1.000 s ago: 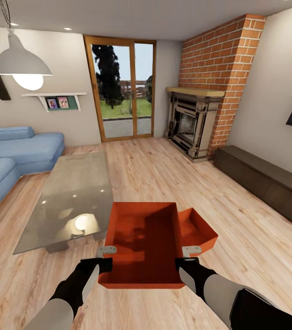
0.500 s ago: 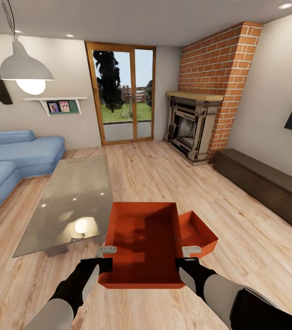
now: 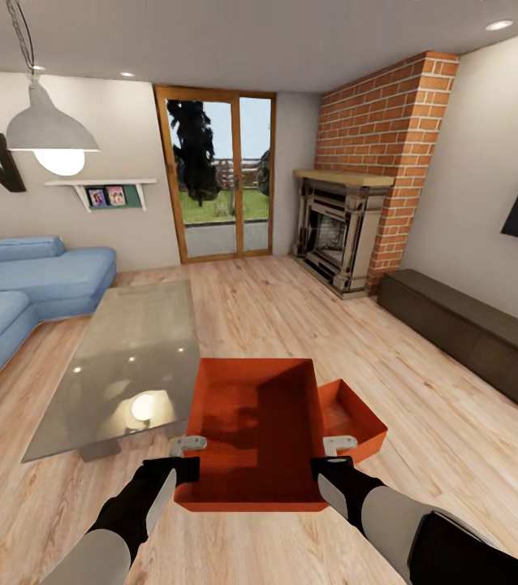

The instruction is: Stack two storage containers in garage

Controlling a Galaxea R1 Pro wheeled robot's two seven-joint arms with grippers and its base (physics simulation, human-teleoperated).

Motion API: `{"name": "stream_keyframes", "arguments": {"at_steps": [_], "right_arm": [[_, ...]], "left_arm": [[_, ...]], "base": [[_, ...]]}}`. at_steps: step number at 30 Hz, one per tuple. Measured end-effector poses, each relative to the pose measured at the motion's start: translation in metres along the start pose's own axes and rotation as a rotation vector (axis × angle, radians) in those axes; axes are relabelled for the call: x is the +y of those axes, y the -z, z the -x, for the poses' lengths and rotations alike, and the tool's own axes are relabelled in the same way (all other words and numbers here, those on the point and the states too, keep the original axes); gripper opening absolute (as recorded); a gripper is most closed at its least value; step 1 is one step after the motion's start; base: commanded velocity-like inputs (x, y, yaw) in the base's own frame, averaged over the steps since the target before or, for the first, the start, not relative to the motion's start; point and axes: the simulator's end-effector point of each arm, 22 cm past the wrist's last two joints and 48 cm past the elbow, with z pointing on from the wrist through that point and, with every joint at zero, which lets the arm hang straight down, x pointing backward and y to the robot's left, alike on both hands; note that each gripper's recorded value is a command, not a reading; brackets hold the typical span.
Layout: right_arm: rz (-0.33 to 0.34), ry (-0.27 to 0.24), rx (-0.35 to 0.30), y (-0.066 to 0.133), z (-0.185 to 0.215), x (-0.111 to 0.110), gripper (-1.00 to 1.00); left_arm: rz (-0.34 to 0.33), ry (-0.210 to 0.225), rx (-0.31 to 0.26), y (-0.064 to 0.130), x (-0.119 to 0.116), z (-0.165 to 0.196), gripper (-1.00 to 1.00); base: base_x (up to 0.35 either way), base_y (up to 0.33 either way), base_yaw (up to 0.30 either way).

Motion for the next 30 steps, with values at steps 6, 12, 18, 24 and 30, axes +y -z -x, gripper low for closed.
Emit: {"name": "stream_keyframes", "arguments": {"at_steps": [6,12,18,24,30], "right_arm": [[-0.001,-0.002,-0.009,0.003,0.004,-0.001,-1.00],[-0.001,-0.003,-0.018,0.006,0.009,-0.002,-1.00],[-0.002,-0.005,-0.028,0.009,0.013,-0.002,-1.00],[-0.002,-0.006,-0.037,0.012,0.018,-0.003,-1.00],[-0.003,-0.007,-0.046,0.015,0.022,-0.004,-1.00]], "left_arm": [[-0.001,-0.001,-0.009,0.003,0.000,0.004,-1.00],[-0.001,-0.001,-0.019,0.006,-0.001,0.008,-1.00],[-0.002,-0.002,-0.028,0.010,-0.001,0.013,-1.00],[-0.003,-0.002,-0.037,0.013,-0.002,0.017,-1.00],[-0.003,-0.002,-0.047,0.016,-0.002,0.021,-1.00]], "base": [[0.000,0.000,0.000],[0.000,0.000,0.000],[0.000,0.000,0.000],[0.000,0.000,0.000],[0.000,0.000,0.000]]}}
